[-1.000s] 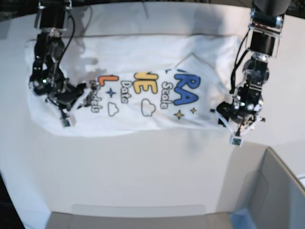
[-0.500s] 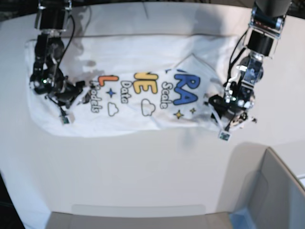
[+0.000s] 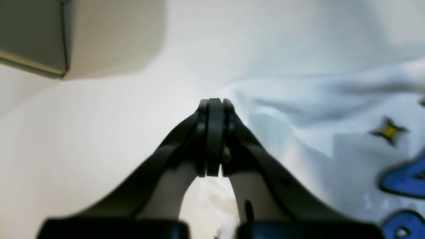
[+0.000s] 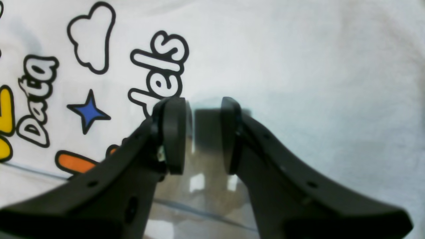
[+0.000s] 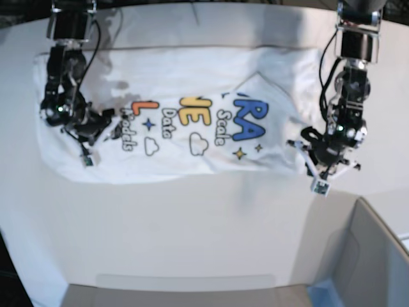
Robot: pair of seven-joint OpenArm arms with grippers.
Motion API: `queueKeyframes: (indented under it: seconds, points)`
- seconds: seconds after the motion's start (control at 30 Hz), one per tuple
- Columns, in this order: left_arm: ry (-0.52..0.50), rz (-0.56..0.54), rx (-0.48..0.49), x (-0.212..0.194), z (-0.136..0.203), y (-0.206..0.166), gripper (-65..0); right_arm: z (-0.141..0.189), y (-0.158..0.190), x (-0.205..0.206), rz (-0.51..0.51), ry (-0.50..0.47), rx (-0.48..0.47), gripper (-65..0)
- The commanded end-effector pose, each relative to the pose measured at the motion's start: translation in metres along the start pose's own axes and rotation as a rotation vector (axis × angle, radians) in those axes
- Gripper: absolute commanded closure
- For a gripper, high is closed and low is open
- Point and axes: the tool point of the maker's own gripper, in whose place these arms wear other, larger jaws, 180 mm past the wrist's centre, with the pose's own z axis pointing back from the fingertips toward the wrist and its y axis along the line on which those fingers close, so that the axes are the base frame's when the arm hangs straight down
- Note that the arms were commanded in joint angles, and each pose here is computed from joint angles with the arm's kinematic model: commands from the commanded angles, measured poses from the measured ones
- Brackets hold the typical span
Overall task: Layout the t-shirt on the table in an organized manner, then fold the t-shirt properly
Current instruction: 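Lower the left gripper onto the shirt's printed side and pinch it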
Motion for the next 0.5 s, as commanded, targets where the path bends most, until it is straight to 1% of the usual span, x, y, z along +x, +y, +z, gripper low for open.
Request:
queueKeyframes:
  seconds: [0.0, 0.07, 0.13, 0.17, 0.23, 0.3, 0.33, 0.37, 0.4, 0.47]
  points:
    - [-0.063, -0.015, 0.007, 0.017, 0.009, 0.002, 0.0, 0.004, -0.003, 0.012, 0.011, -0.034, -0.005, -18.7]
    - [-0.079, -0.028, -0.002, 0.018, 0.016, -0.004, -0.1, 0.005, -0.003, 0.013, 0.011, -0.036, -0.004, -18.7]
    - [-0.078, -0.033, -0.01, 0.018, 0.015, -0.008, -2.5, 0.004, -0.002, 0.013, 0.012, -0.035, -0.003, -18.7]
    - [-0.076, -0.034, -0.011, 0.017, 0.015, -0.009, -5.3, 0.004, -0.002, 0.013, 0.011, -0.036, -0.001, -18.7]
    - [-0.088, -0.058, -0.039, 0.024, 0.013, -0.024, -13.6, 0.004, -0.002, 0.013, 0.011, -0.036, 0.0, -18.7]
    - [-0.101, -0.142, -0.034, 0.036, 0.013, -0.027, -21.3, 0.004, -0.002, 0.012, 0.01, -0.035, 0.0, -18.7]
    - [-0.084, -0.209, -0.032, 0.037, 0.011, -0.032, -24.5, 0.004, -0.002, 0.012, 0.01, -0.035, 0.0, -18.7]
    - [-0.062, -0.267, -0.032, 0.035, 0.009, -0.038, -25.6, 0.004, -0.002, 0.011, 0.011, -0.033, -0.001, -18.7]
    - [-0.044, -0.341, -0.03, 0.035, 0.008, -0.047, -25.4, 0.004, -0.002, 0.011, 0.012, -0.032, -0.004, -18.7]
    - [-0.034, -0.469, -0.015, 0.041, 0.005, -0.06, -25.2, 0.004, -0.002, 0.011, 0.012, -0.03, -0.004, -18.7]
